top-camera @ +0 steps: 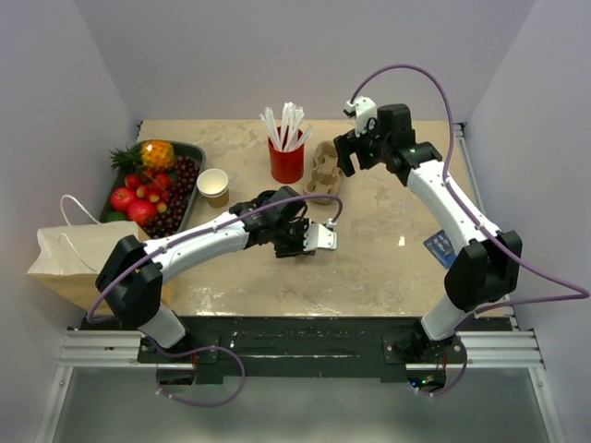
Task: Pack the takeout coffee
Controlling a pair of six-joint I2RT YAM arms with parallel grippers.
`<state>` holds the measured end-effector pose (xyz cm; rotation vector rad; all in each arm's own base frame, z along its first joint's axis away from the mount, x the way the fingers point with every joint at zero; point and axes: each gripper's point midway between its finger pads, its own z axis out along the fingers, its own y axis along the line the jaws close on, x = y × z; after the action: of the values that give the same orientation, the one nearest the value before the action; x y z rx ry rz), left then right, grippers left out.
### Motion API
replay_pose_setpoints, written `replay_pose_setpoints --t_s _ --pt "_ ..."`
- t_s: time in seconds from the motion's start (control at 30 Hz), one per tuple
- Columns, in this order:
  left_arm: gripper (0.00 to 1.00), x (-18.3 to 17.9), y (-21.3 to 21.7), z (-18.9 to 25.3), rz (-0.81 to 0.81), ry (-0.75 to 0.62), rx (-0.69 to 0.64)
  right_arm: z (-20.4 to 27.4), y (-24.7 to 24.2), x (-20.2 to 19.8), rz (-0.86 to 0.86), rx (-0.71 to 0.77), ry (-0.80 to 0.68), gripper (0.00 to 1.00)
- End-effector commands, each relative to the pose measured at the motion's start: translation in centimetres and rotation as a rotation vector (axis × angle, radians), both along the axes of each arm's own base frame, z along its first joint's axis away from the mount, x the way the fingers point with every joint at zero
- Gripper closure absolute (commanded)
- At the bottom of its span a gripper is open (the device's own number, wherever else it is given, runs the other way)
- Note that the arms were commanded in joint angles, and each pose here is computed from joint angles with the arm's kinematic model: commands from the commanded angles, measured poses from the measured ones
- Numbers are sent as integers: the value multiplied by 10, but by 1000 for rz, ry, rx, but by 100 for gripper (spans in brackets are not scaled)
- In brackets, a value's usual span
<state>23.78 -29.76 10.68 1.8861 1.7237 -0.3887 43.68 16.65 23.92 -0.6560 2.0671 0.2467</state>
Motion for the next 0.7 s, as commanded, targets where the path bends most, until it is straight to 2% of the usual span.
replay_pose_setpoints --t_s 0.0,0.1,0.23,0.47,0.67 --pt "59 9 -15 57 -12 -49 -148 26 6 11 16 28 -61 9" --pt "52 24 -16 93 37 -77 -250 29 10 13 45 25 -71 9" --pt "44 55 4 134 224 -83 -342 29 16 11 101 19 -87 7" --pt "43 106 91 124 431 -149 -243 45 20 15 142 5 -126 5" --pt "40 128 130 91 500 -49 -167 40 33 6 209 20 -85 7"
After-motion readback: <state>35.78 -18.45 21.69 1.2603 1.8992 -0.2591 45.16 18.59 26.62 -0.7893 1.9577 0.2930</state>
